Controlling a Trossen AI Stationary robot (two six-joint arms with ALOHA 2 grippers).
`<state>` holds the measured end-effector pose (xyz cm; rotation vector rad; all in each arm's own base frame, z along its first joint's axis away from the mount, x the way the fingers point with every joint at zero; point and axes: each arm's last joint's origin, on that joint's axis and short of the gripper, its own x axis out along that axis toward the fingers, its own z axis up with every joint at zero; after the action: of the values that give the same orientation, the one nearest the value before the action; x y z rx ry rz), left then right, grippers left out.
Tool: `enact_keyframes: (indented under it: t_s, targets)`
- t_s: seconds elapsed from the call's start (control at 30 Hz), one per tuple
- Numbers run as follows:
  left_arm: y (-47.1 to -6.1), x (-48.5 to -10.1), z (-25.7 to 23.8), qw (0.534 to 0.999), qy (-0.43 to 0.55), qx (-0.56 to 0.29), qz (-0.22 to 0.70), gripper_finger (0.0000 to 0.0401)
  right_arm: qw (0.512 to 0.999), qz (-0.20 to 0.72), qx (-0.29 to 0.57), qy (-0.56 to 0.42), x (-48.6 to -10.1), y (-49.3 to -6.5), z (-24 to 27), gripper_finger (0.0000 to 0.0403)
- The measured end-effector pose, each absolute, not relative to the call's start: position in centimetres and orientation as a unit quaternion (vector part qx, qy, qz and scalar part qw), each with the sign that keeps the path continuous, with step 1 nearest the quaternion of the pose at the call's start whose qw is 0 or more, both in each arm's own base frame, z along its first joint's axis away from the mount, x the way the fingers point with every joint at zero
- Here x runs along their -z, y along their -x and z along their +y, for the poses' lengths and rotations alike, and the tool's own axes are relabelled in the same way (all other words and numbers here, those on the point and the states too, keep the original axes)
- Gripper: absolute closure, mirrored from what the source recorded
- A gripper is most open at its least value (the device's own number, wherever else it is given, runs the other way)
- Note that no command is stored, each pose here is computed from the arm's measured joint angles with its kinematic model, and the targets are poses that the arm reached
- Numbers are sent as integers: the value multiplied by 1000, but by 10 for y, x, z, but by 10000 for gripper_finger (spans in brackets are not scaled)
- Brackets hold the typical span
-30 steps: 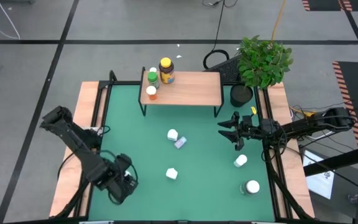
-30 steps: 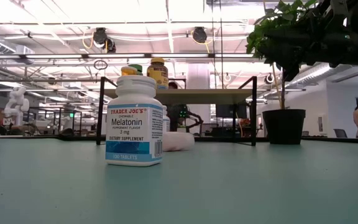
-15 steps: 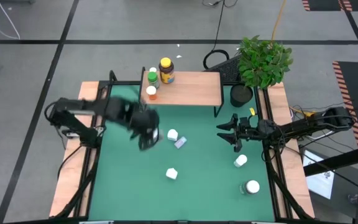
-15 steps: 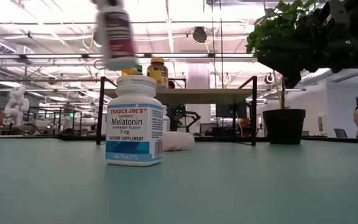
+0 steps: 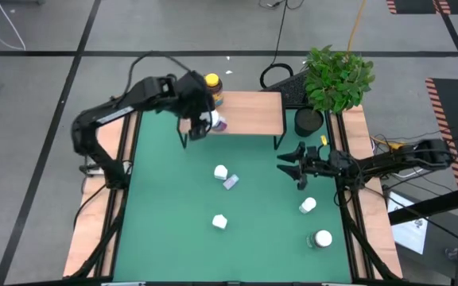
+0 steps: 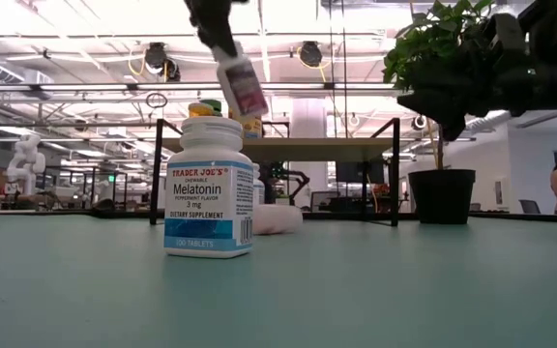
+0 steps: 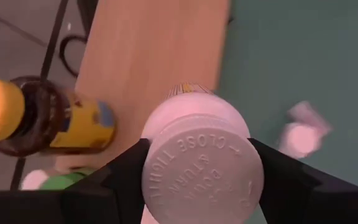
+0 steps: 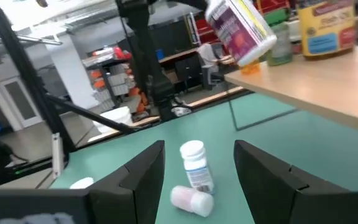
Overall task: Pick and place medicine bottles onto shelf by color
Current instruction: Put the purple and white bottle on the shelf
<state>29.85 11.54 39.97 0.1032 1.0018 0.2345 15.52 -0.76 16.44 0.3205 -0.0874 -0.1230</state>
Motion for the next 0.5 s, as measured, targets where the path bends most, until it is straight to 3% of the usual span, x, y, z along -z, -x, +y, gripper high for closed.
enact_keyframes:
  t_s: [0.5]
  targets:
    - [-341, -390, 179, 815, -57, -107, 566, 152, 982, 1, 88, -169, -155, -155, -14, 216]
